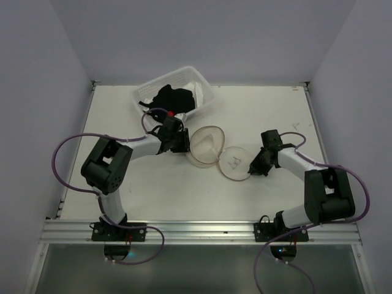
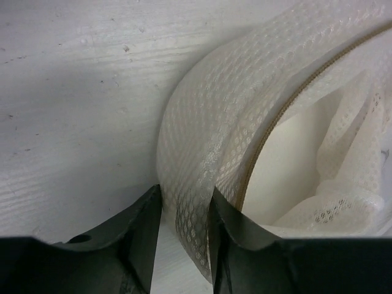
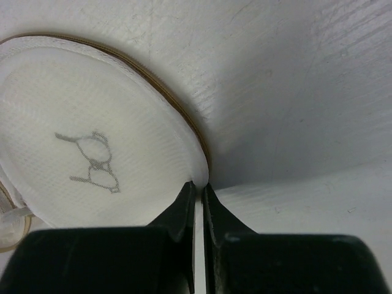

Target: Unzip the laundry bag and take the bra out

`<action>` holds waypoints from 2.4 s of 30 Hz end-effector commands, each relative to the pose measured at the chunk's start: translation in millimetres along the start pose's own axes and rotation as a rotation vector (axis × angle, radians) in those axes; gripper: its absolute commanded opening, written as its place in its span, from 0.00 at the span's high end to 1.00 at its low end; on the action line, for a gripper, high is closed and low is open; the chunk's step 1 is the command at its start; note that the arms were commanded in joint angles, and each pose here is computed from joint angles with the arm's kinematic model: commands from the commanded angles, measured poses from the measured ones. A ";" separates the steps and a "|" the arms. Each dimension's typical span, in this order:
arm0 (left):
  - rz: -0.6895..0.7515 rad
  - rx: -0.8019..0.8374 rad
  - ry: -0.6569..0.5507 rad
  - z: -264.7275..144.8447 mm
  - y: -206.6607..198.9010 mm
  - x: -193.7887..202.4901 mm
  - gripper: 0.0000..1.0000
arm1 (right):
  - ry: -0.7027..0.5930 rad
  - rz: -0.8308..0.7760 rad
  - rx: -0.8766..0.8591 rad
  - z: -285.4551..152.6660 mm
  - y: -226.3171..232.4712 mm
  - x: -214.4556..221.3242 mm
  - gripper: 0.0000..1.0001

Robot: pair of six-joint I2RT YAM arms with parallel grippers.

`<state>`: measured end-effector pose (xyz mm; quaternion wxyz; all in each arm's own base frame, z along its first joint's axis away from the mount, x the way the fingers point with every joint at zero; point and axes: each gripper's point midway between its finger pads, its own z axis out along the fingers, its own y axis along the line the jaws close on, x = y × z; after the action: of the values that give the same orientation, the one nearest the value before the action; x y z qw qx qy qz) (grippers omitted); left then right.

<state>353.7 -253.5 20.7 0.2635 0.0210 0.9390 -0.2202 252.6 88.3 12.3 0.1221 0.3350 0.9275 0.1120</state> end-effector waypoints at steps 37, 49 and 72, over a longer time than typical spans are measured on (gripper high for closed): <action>0.086 0.281 0.073 11.6 -138.5 29.9 1.00 | -0.250 -0.613 -0.078 -94.1 158.5 -20.8 1.00; 0.053 0.298 0.020 5.1 -127.9 37.5 1.00 | -0.075 -0.561 -0.343 -8.2 192.3 26.8 0.91; 0.032 0.016 -0.142 -60.0 -44.3 8.6 0.18 | -0.250 -0.630 -0.457 -87.0 204.2 5.1 0.40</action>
<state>303.1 -293.8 65.5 0.2965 0.0320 0.9189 -0.2581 335.4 241.2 109.0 0.2788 0.0260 0.9309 0.2345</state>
